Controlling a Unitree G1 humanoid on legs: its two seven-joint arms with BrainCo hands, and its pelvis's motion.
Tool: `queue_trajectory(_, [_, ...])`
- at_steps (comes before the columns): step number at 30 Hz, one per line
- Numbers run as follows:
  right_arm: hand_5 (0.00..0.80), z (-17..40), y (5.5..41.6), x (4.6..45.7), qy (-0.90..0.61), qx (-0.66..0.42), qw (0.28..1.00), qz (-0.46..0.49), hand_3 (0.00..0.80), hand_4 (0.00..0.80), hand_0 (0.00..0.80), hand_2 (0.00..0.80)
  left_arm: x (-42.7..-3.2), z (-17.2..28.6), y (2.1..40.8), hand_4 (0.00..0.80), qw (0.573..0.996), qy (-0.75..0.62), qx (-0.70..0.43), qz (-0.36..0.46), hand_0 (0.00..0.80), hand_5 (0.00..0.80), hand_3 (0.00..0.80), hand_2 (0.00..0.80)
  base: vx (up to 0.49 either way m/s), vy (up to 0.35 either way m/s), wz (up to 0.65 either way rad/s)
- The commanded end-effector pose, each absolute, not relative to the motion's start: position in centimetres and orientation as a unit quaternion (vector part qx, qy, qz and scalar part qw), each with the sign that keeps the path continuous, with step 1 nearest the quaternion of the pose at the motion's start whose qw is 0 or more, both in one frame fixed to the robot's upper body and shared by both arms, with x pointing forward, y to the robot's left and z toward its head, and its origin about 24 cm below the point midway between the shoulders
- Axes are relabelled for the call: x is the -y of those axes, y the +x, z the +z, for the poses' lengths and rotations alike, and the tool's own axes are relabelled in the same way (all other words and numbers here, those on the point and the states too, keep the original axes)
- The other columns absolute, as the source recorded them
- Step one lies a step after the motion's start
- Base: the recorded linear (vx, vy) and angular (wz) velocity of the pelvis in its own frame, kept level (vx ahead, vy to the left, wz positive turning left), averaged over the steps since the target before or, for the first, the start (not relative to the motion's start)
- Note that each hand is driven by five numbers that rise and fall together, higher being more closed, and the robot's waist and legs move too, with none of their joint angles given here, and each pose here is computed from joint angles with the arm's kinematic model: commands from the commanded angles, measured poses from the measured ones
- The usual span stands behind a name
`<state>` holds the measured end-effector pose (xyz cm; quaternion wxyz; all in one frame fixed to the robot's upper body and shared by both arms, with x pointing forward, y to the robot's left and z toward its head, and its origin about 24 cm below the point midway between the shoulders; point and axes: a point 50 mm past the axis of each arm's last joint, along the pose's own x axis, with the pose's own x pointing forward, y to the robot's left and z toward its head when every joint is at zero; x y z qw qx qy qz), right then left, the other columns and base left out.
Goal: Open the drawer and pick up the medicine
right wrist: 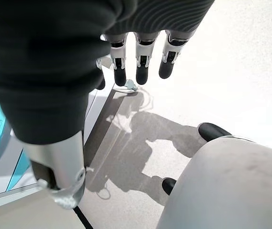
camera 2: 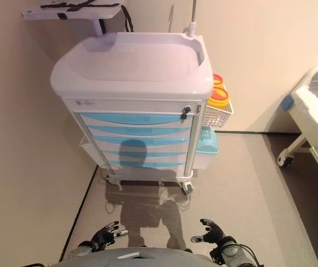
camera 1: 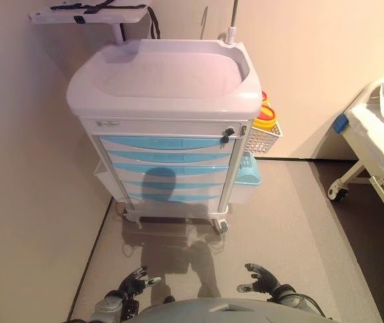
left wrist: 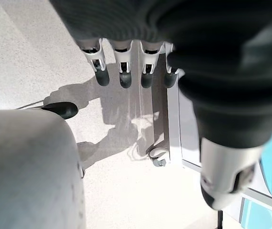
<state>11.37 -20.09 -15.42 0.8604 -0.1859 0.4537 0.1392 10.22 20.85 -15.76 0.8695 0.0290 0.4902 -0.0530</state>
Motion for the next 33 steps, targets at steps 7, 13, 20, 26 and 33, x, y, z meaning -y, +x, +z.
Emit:
queue_trajectory(7, [0.0, -15.1, 12.8, 19.2, -0.193, -0.43, 0.868, 0.157, 0.0, 0.0, 0.0, 0.0, -19.6, -15.8, 11.1, 0.0, 0.871, 0.031, -0.483, -0.081, 0.0, 0.0, 0.0, 0.0, 0.0, 0.0, 0.0])
queue_trajectory(13, [0.0, -15.2, 12.6, 19.3, -0.187, -0.437, 0.867, 0.151, 0.0, 0.0, 0.0, 0.0, -19.7, -15.9, 10.9, 0.0, 0.87, 0.023, -0.488, -0.064, 0.0, 0.0, 0.0, 0.0, 0.045, 0.017, 0.0])
queue_trajectory(20, [0.0, -15.1, 12.7, 19.9, -0.183, -0.441, 0.867, 0.143, 0.0, 0.0, 0.0, 0.0, -20.6, -15.3, 12.3, 0.0, 0.89, 0.001, -0.456, -0.02, 0.0, 0.0, 0.0, 0.0, 0.085, 0.071, -0.05])
queue_trajectory(26, [0.0, -14.2, 14.7, 20.3, -0.171, -0.408, 0.89, 0.112, 0.0, 0.0, 0.0, 0.0, -22.0, -13.1, 16.9, 0.0, 0.928, -0.042, -0.367, 0.04, 0.0, 0.0, 0.0, 0.0, 0.005, 0.076, -0.12])
queue_trajectory(33, [0.0, -12.1, 18.9, 19.9, -0.182, -0.336, 0.916, 0.122, 0.0, 0.0, 0.0, 0.0, -21.5, -7.4, 25.2, 0.0, 0.96, -0.206, -0.173, 0.077, 0.0, 0.0, 0.0, 0.0, -0.119, 0.061, -0.14])
